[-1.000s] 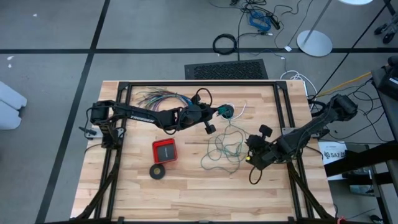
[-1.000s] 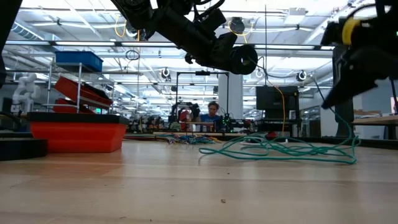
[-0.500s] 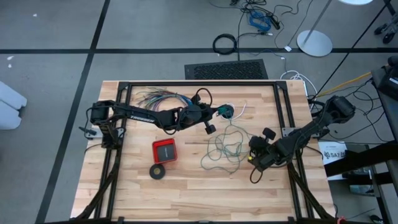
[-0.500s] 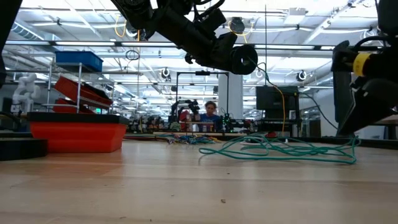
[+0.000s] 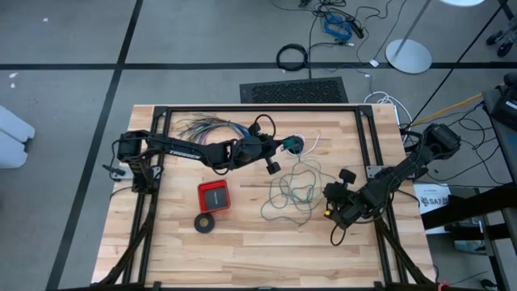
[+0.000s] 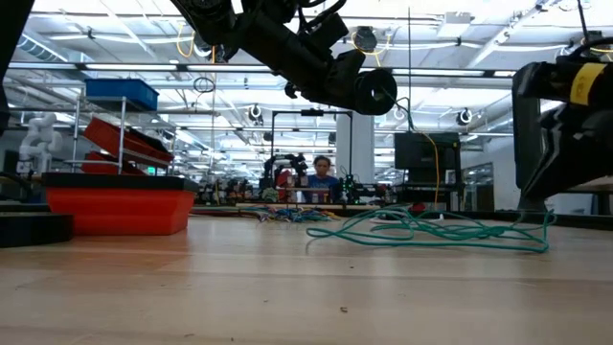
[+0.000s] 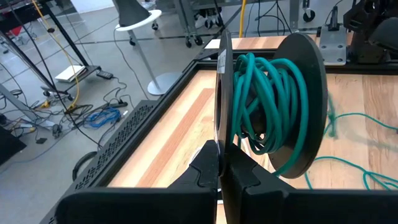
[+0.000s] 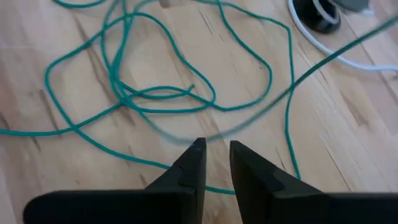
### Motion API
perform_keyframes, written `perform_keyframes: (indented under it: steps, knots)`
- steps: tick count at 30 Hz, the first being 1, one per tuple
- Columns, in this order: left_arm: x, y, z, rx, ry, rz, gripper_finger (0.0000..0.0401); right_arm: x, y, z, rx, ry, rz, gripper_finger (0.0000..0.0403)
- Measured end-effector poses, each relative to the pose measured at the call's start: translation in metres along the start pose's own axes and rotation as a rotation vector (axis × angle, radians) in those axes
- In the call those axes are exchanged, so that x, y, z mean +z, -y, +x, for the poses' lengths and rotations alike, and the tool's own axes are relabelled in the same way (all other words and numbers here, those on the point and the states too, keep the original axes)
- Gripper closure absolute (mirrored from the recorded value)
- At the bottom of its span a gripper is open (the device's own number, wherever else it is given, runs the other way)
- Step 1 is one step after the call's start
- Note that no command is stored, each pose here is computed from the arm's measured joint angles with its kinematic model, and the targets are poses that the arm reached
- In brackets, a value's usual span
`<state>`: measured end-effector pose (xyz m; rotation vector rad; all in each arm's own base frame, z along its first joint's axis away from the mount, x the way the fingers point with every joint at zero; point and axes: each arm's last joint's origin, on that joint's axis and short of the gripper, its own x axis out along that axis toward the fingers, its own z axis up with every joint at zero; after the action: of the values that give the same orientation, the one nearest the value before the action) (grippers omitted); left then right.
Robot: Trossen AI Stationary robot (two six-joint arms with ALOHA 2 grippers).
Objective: Coil cords
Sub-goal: Uncoil the green wire from the spool
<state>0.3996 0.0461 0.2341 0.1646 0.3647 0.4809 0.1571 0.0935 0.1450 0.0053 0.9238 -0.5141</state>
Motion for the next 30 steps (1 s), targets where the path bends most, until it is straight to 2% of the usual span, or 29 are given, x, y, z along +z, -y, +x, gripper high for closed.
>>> perform_keyframes:
  steps: [5, 11, 16, 20, 24, 30]
  knots:
    - [0.000, 0.000, 0.000, 0.000, 0.000, 0.000, 0.0401, 0.006, -0.003, -0.002, 0.035, 0.060, -0.018, 0.0337]
    - [0.000, 0.000, 0.000, -0.001, 0.000, 0.000, 0.0401, 0.013, -0.007, -0.005, 0.062, 0.139, -0.025, 0.0284]
    - [0.000, 0.000, 0.000, -0.001, 0.000, -0.001, 0.0401, 0.035, -0.019, -0.009, 0.064, 0.379, -0.090, 0.0246]
    - [0.000, 0.000, 0.000, -0.005, 0.000, -0.001, 0.0401, 0.056, -0.021, -0.015, -0.064, 0.558, -0.130, 0.0239]
    - [0.000, 0.000, 0.000, -0.006, 0.000, -0.001, 0.0401, 0.068, -0.011, -0.010, -0.222, 0.601, -0.045, 0.0248]
    - [0.000, 0.001, 0.000, -0.024, 0.002, -0.002, 0.0401, 0.081, 0.008, 0.007, -0.247, 0.568, 0.126, 0.0262]
